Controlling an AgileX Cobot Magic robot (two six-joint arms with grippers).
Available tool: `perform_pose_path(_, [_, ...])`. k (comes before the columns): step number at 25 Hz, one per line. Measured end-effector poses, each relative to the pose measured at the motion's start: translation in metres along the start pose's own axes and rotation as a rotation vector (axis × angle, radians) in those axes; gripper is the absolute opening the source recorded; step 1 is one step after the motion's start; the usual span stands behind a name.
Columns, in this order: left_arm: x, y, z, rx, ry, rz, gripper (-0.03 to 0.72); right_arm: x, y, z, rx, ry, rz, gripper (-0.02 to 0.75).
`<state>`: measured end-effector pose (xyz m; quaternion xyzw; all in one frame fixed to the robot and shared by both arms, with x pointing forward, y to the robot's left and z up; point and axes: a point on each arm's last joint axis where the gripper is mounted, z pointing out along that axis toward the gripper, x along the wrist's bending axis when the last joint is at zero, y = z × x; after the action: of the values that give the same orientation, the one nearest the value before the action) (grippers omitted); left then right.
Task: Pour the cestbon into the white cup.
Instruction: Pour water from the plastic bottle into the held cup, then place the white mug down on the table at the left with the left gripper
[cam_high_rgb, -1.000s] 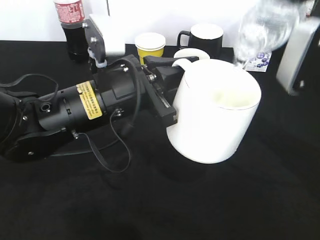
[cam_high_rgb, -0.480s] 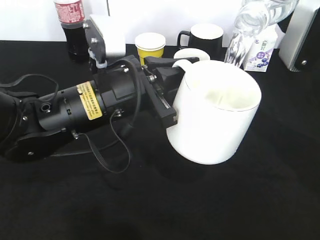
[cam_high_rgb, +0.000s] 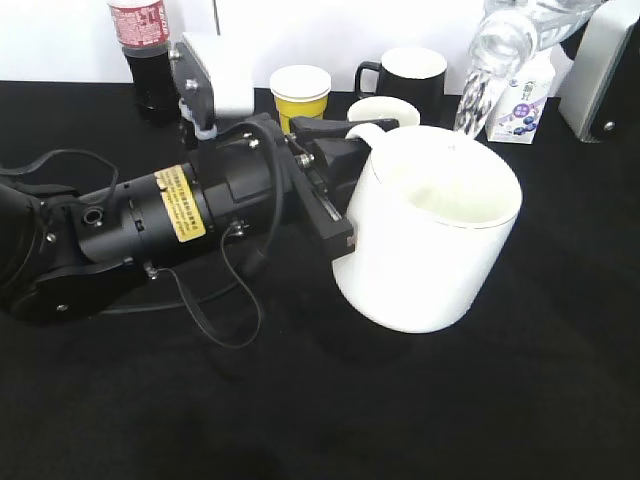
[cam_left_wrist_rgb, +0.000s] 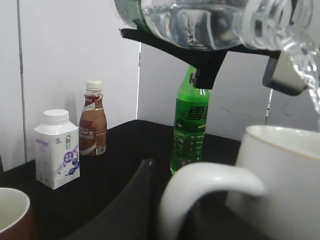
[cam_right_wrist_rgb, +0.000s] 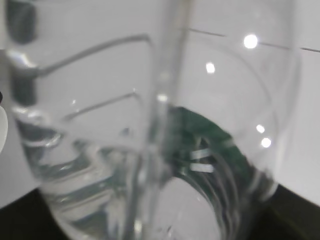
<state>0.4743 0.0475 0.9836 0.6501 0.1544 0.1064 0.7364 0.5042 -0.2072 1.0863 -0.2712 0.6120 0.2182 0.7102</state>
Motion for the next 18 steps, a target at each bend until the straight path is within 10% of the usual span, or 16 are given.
perform_pose_path(7, [0.007, 0.003, 0.000, -0.032, 0.076, -0.036, 0.092, 0.031, 0.003, 0.009, -0.049, 0.155, 0.714, 0.501])
perform_pose_path(14, [0.040, 0.031, -0.021, -0.115, 0.224, -0.018, 0.092, 0.030, -0.007, 0.010, 0.103, 0.069, 1.661, 0.501])
perform_pose_path(18, [0.074, 0.053, -0.060, -0.167, 0.370, 0.030, 0.092, 0.036, -0.011, 0.009, 0.205, 0.077, 1.750, 0.501])
